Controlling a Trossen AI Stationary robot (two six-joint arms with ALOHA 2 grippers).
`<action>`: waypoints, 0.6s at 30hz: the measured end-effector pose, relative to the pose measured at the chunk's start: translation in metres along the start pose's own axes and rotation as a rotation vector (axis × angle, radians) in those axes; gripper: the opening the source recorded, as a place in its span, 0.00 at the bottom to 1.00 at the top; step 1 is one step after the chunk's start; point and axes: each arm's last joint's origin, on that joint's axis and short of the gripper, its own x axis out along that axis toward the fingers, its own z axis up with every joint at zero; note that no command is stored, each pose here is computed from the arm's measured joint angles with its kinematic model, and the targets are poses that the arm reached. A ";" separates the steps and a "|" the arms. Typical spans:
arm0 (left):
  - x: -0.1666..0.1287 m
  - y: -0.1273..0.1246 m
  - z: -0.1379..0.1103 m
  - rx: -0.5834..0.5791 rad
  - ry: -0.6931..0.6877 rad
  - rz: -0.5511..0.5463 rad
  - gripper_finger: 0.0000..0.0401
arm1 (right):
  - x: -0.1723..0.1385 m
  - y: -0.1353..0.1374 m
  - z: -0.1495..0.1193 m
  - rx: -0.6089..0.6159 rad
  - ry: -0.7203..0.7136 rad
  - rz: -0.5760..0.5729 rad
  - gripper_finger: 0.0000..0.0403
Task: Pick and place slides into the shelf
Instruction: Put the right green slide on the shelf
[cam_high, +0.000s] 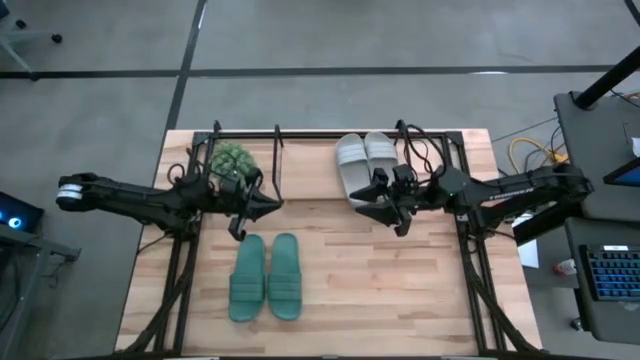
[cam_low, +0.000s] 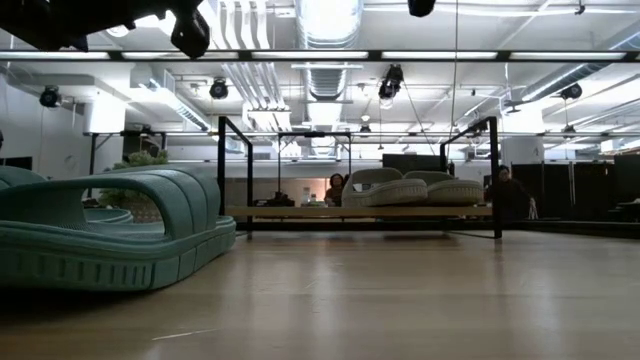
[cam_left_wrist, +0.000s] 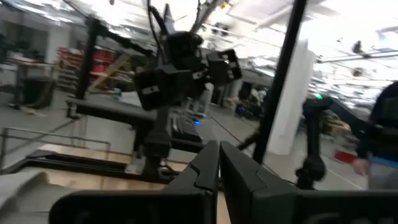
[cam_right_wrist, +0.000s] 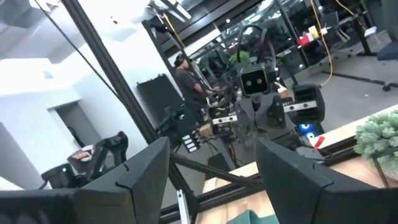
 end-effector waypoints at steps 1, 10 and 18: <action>0.001 -0.001 0.002 0.001 -0.003 -0.011 0.00 | 0.000 0.001 0.000 0.000 0.001 0.001 0.57; 0.003 -0.003 0.011 0.038 -0.034 -0.033 0.00 | 0.000 0.005 -0.003 -0.078 0.010 0.011 0.53; 0.002 -0.003 0.011 0.039 -0.034 -0.032 0.00 | -0.005 0.013 -0.008 -0.266 0.035 -0.077 0.20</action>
